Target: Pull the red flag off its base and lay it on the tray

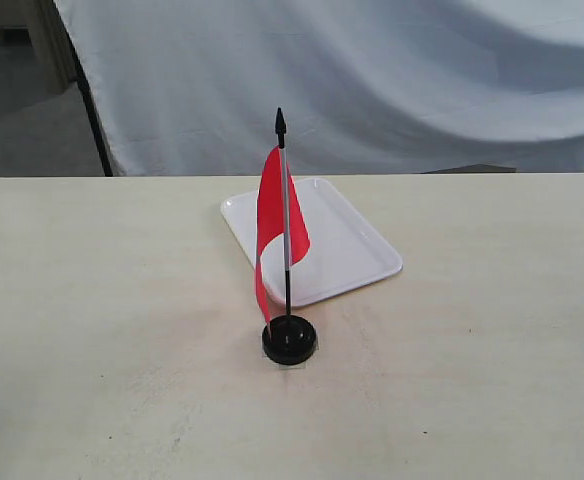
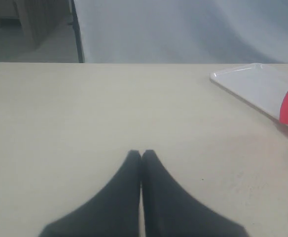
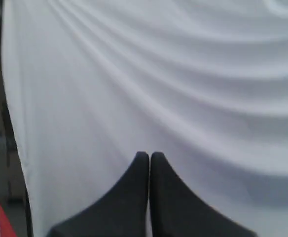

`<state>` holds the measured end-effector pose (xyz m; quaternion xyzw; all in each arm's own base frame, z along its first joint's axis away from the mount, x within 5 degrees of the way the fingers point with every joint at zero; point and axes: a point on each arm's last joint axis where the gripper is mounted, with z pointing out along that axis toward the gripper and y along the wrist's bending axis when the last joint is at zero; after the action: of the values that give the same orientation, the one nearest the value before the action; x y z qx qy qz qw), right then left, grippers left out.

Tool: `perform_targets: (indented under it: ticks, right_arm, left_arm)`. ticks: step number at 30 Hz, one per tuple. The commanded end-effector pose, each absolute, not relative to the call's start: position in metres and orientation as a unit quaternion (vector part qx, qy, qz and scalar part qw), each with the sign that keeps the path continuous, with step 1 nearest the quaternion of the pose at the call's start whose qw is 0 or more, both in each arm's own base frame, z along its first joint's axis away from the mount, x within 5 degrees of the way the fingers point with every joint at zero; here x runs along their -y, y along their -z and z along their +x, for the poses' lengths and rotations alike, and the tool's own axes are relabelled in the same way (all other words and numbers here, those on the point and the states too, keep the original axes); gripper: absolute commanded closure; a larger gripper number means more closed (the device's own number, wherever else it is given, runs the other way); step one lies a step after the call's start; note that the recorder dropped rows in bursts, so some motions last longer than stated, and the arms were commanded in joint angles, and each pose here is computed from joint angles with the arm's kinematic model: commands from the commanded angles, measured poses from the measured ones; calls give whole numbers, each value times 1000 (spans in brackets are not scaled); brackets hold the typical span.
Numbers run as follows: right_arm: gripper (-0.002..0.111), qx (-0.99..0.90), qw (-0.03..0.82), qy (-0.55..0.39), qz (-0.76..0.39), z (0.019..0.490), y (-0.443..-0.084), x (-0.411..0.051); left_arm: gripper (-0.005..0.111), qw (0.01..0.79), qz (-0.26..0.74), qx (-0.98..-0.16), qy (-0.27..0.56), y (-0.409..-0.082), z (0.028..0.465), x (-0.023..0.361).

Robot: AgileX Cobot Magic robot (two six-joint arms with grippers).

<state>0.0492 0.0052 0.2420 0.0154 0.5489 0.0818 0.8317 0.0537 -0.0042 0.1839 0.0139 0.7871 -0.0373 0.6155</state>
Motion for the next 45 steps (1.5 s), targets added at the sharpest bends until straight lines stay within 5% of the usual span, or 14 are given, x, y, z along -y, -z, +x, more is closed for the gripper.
perform_targets:
  ticks: [1, 8, 24, 32, 39, 45]
  right_arm:
    - [106, -397, 912, -100, -18, 31, -268, -10]
    - [106, -351, 894, -280, 15, 23, -274, -15]
    - [109, -484, 833, -258, -70, 86, -291, -34]
    - [109, -597, 731, -292, -154, 163, -242, -54]
    - [109, -692, 611, -268, -275, 246, -159, -90]
    - [109, -698, 550, -292, -354, 272, -105, -121]
  left_arm:
    - [107, 617, 16, -786, 38, -184, 54, 4]
    - [107, 617, 16, -786, 38, -184, 54, 4]
    - [107, 617, 16, -786, 38, -184, 54, 4]
    - [107, 617, 16, -786, 38, -184, 54, 4]
    - [107, 617, 16, -786, 38, -184, 54, 4]
    - [107, 617, 16, -786, 38, -184, 54, 4]
